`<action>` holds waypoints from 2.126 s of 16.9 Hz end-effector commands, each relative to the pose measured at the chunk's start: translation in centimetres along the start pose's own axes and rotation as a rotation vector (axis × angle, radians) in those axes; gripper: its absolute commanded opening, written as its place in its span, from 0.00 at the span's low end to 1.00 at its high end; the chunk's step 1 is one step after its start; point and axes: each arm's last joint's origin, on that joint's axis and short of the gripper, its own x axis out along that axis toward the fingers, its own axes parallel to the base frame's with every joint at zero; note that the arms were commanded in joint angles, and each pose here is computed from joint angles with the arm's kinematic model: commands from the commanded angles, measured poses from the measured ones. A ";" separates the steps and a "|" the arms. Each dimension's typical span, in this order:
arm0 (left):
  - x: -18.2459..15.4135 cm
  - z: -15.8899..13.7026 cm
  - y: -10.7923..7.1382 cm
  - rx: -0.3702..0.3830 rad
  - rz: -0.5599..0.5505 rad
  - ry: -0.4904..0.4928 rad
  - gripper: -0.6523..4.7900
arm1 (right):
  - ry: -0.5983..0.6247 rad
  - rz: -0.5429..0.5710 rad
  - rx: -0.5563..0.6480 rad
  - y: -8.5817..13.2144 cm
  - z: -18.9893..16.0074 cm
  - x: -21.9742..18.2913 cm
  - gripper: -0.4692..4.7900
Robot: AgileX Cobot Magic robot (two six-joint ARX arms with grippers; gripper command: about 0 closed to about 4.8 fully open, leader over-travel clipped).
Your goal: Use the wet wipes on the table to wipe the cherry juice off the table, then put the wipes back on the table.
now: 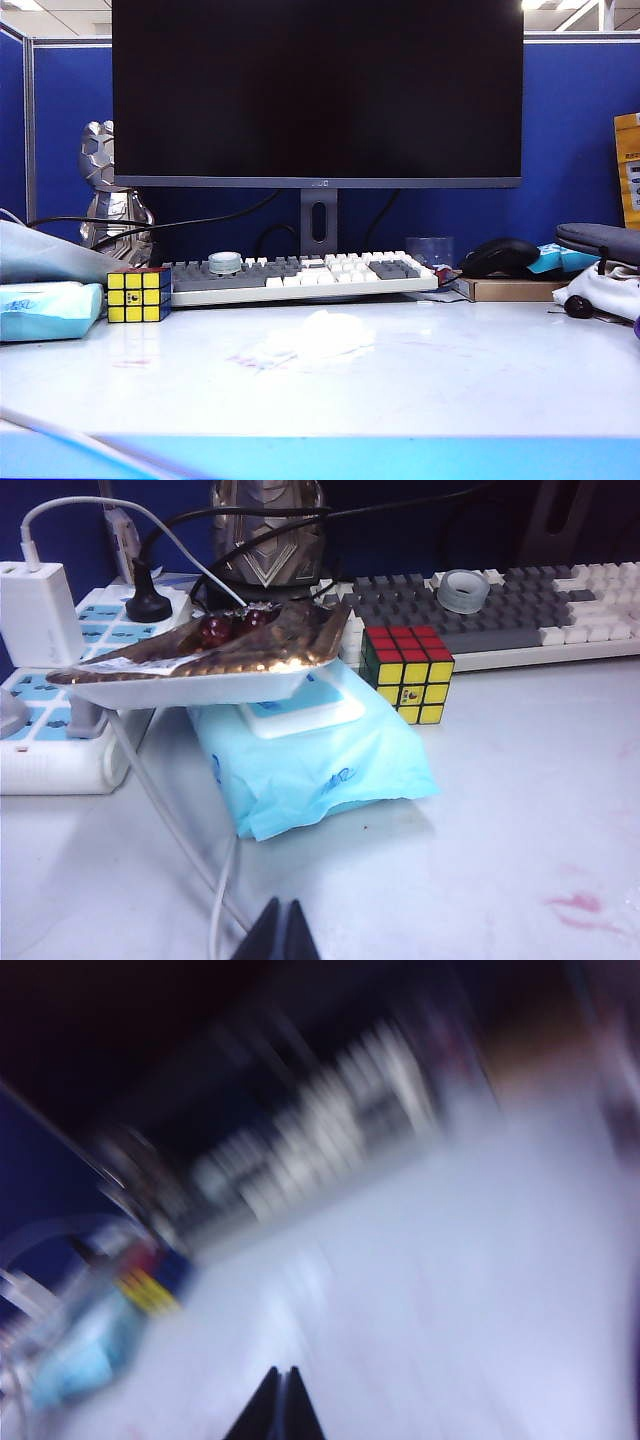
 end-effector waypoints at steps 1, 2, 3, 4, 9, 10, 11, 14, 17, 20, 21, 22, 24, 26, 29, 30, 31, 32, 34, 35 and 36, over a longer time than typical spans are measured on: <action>0.0 -0.1 0.0 0.008 -0.008 0.007 0.13 | 0.025 0.040 -0.201 3.2 4.9 0.5 0.08; 0.0 -0.1 0.0 0.008 -0.008 0.007 0.13 | 0.057 0.047 -0.247 4.1 6.3 1.0 0.08; 0.0 -0.1 0.0 0.008 -0.008 0.007 0.13 | 0.115 0.054 -0.304 5.2 8.3 2.1 0.08; 0.0 -0.1 0.0 0.008 -0.008 0.007 0.13 | 0.175 0.065 -0.347 6.0 9.9 3.5 0.08; 0.0 -0.1 0.0 0.007 -0.008 0.007 0.13 | 0.456 0.162 -0.472 10.7 10.1 12.9 0.08; 0.0 -0.1 0.0 0.008 -0.008 0.007 0.13 | 0.535 0.150 -0.489 11.6 8.7 15.2 0.08; 0.0 -0.1 0.0 0.008 -0.008 0.007 0.13 | 0.619 0.142 -0.504 12.4 7.1 17.4 0.08; 0.0 -0.1 0.0 0.007 -0.008 0.007 0.13 | 0.817 0.115 -0.512 13.1 2.9 23.0 0.08; 0.0 -0.1 0.0 0.008 -0.008 0.007 0.13 | 0.939 0.064 -0.509 12.0 -0.3 27.6 0.65; 0.0 -0.1 0.0 0.008 -0.008 0.007 0.13 | 1.050 0.030 -0.530 10.7 -2.9 29.8 0.67; 0.0 -0.1 0.0 0.008 -0.008 0.007 0.13 | 1.079 0.018 -0.529 10.3 -3.7 30.4 0.67; 0.0 -0.1 0.0 0.007 -0.008 0.007 0.13 | 1.087 0.015 -0.528 10.1 -4.2 30.8 0.67; 0.0 -0.1 0.0 0.008 -0.008 0.007 0.13 | 1.078 -0.011 -0.547 9.8 -4.7 31.3 0.67; 0.0 -0.1 0.0 0.007 -0.008 0.007 0.13 | 1.070 -0.024 -0.564 9.5 -5.1 31.6 0.67; 0.0 -0.1 0.0 0.008 -0.008 0.007 0.13 | 1.090 -0.044 -0.580 8.7 -6.3 32.2 0.66; 0.0 -0.1 0.0 0.008 -0.008 0.007 0.13 | 1.103 -0.047 -0.583 8.5 -6.7 32.3 0.62; 0.0 -0.1 0.0 0.007 -0.008 0.007 0.13 | 1.122 -0.070 -0.606 8.2 -7.1 32.5 0.53; 0.0 -0.1 0.0 0.008 -0.008 0.007 0.13 | 1.138 -0.074 -0.628 8.2 -7.1 32.6 0.36; 0.0 -0.1 0.0 0.008 -0.008 0.007 0.13 | 1.190 -0.032 -0.679 8.8 -6.9 32.4 0.09; 0.0 -0.1 0.0 0.007 -0.008 0.007 0.13 | 1.229 0.009 -0.667 9.4 -6.7 32.2 0.09; 0.0 -0.1 0.0 0.008 -0.008 0.007 0.13 | 1.265 0.063 -0.656 10.0 -6.6 31.9 0.09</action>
